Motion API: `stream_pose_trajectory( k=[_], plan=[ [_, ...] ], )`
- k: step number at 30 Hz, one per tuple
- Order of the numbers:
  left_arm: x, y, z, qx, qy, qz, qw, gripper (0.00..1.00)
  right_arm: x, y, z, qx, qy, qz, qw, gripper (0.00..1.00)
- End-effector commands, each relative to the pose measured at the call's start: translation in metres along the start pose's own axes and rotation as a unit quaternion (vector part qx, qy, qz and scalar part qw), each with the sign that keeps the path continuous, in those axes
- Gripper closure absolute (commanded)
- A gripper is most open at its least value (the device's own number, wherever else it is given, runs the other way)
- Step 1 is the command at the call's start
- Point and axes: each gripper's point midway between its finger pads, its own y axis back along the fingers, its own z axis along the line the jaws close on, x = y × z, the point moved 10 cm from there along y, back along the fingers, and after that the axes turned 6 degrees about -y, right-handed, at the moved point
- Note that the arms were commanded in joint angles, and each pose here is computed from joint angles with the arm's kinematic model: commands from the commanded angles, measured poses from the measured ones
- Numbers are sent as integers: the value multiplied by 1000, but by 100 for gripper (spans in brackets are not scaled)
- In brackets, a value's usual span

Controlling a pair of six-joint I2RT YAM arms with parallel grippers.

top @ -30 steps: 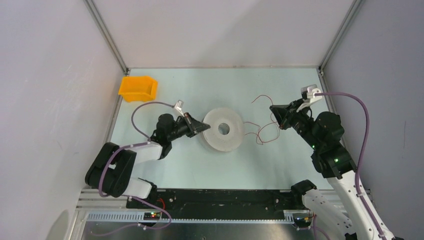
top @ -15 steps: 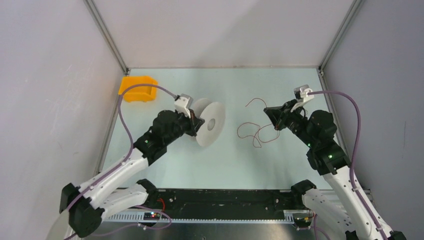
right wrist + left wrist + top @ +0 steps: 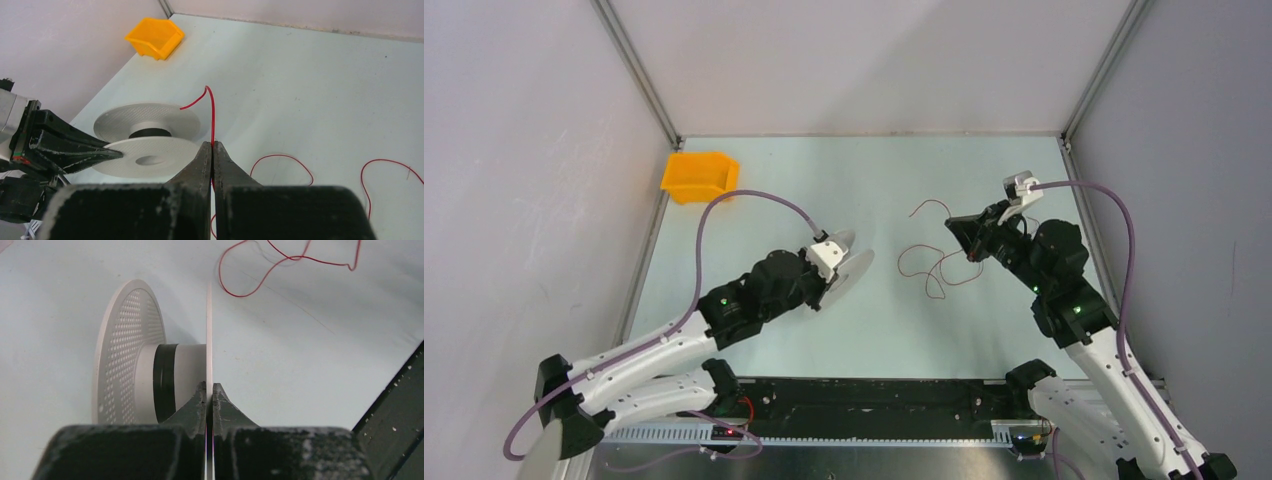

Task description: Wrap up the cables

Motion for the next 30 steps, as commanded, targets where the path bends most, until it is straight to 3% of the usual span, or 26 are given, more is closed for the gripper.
stream_pose_trajectory(
  k=[1, 7, 15, 19, 23, 28, 30],
  plan=[
    [-27, 6, -3, 31, -20, -60, 998, 100, -4, -5, 3, -13, 8, -17, 1000, 100],
    [-30, 8, -9, 60, -2, -68, 996, 99, 1, -7, 3, -26, 23, -24, 999, 100],
    [-19, 1, -16, 86, 7, -42, 995, 91, 11, -13, 2, -29, 40, -19, 999, 100],
    [-25, 3, -19, 105, 12, -49, 993, 71, 16, -12, 4, -47, 65, -29, 996, 100],
    [-37, 11, -15, 94, 29, -71, 993, 59, 12, -13, 6, -58, 111, -62, 990, 100],
    [-54, 30, 4, 5, 74, -106, 992, 40, 4, -33, -8, -30, 186, -104, 977, 100],
    [-59, 40, 12, -17, 85, -117, 989, 38, -2, -44, -14, -31, 208, -121, 970, 100]
  ],
)
